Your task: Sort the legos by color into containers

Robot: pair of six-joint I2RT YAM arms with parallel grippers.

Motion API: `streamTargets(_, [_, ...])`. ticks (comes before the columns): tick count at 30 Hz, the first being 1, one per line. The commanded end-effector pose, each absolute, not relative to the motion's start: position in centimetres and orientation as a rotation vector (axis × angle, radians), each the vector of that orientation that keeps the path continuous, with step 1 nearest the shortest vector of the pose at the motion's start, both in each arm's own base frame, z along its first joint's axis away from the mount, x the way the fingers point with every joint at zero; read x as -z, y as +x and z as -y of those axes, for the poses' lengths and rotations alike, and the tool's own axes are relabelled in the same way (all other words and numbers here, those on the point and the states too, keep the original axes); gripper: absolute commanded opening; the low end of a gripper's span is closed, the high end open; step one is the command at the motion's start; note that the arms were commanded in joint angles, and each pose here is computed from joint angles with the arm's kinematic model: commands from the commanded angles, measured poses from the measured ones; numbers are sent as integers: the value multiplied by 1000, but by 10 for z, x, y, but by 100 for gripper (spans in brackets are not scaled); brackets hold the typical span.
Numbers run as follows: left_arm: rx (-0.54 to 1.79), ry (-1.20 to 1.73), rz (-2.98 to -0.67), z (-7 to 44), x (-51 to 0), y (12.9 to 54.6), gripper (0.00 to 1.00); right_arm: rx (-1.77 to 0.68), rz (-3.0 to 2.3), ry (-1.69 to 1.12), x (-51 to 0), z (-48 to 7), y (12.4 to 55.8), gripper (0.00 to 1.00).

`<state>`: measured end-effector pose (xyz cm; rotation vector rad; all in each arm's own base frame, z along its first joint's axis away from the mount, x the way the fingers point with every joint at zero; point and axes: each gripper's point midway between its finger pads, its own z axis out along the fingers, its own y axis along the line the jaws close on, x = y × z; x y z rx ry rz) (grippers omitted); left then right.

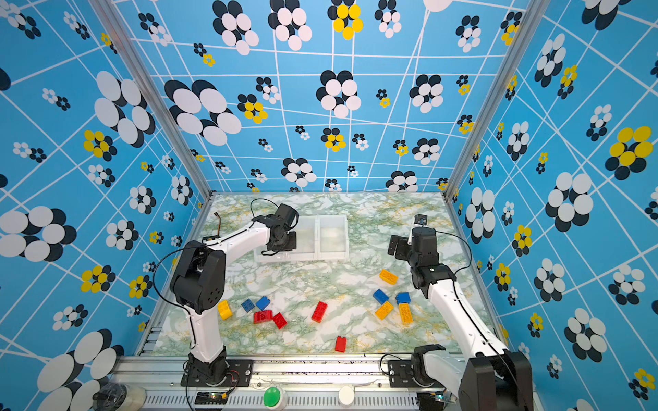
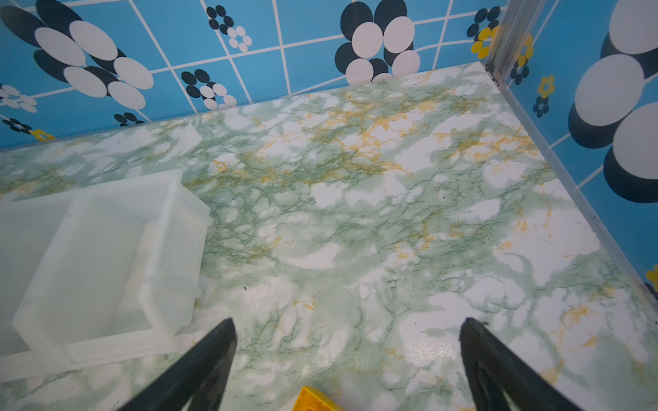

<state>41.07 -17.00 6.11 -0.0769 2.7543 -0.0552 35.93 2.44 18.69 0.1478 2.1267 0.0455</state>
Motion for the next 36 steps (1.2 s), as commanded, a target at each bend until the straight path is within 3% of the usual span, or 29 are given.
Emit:
streamTargets(1, [97,-108,-2891,181,-46,364,3,-71,-2160,142,-177,-29,350,99])
streamTargets(12, [94,-67,-2973,217,-35,304,3,-87,-2176,133,-170,-33,345,99])
streamTargets(18, [81,-60,-2978,223,-35,295,7,-87,-2189,128,-168,-33,343,99])
streamTargets(22, [62,-65,-2968,221,-36,297,23,-88,-2217,154,-168,-32,339,99])
streamTargets(36, [166,-80,-2771,219,-120,311,72,-93,-2578,269,-139,-32,290,99])
